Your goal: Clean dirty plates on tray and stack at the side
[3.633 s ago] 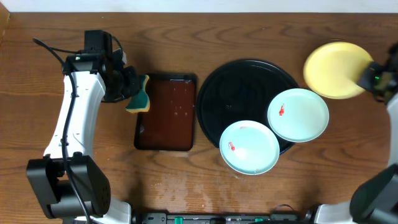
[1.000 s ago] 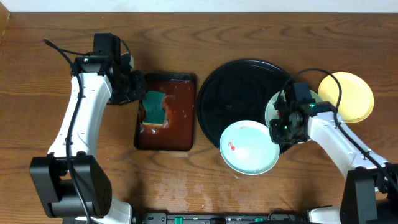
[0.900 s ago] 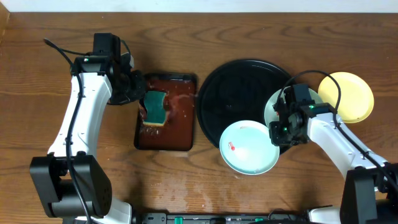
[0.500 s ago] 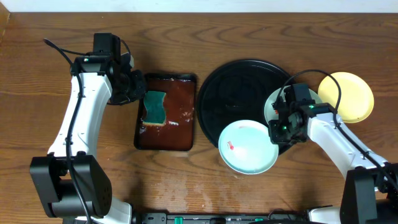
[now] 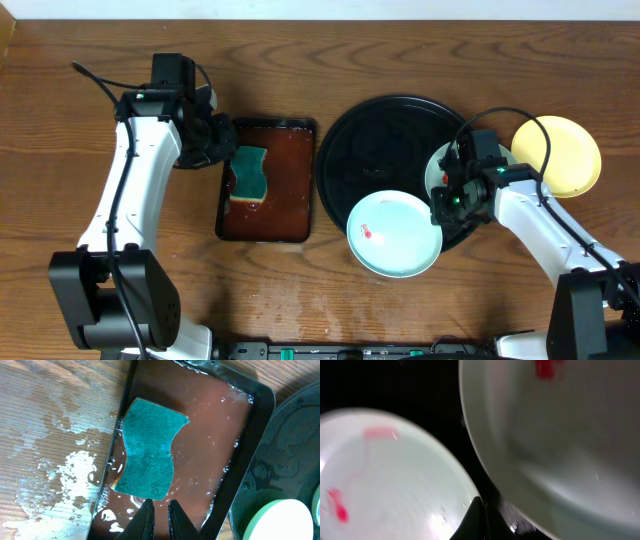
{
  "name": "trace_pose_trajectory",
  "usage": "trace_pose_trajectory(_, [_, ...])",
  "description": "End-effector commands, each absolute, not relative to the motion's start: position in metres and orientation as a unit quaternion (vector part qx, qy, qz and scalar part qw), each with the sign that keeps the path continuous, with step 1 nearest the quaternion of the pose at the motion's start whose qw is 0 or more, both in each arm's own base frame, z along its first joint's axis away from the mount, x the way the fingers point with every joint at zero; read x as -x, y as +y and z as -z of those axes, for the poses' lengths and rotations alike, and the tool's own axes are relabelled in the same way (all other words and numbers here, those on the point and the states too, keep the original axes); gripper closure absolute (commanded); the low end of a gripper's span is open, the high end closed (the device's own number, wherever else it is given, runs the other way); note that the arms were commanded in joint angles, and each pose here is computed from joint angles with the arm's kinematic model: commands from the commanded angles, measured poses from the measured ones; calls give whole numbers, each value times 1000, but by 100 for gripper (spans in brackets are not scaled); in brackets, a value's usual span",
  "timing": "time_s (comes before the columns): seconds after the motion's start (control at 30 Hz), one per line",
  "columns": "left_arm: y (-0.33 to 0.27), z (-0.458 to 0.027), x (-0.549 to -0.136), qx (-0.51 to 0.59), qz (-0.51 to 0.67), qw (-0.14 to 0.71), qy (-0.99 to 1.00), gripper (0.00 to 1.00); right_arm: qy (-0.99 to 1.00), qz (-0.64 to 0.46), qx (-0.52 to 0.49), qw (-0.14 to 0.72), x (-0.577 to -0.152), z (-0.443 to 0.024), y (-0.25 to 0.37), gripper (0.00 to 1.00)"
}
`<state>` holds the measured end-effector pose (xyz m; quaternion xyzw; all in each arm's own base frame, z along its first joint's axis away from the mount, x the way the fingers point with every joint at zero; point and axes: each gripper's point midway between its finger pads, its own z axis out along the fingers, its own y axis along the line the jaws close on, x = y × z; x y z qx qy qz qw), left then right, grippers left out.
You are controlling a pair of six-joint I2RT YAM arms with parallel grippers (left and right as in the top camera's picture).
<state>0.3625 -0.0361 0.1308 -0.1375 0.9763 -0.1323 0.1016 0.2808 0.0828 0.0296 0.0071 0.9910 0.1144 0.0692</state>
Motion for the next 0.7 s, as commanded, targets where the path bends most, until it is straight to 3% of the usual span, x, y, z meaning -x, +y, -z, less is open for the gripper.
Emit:
trace_pose_trajectory(0.0, [-43,-134,-360,123,138,103,977,87,984,-151,-46,88,-296,-38,97,99])
trace_pose_trajectory(0.13, [-44,-134,-360,122,138,102,977,87,974,-182,-47,123,-314,-46,108,99])
trace_pose_trajectory(0.17, [-44,-134,-360,123,138,102,977,87,973,-182,-26,138,-319,-48,109,88])
trace_pose_trajectory(0.23, [-44,-134,-360,123,138,102,977,87,971,-178,23,161,-326,-51,110,51])
trace_pose_trajectory(0.3, [-44,-134,-359,123,138,101,977,87,965,-168,88,181,-330,-52,111,36])
trace_pose_trajectory(0.33, [-44,-133,-359,123,138,101,978,87,962,-163,113,186,-330,-52,111,34])
trace_pose_trajectory(0.47, [-44,-132,-359,123,138,100,978,87,950,-148,191,199,-331,-53,111,49])
trace_pose_trajectory(0.67, [-42,-125,-356,125,133,92,979,87,908,-188,308,213,-320,-59,137,60])
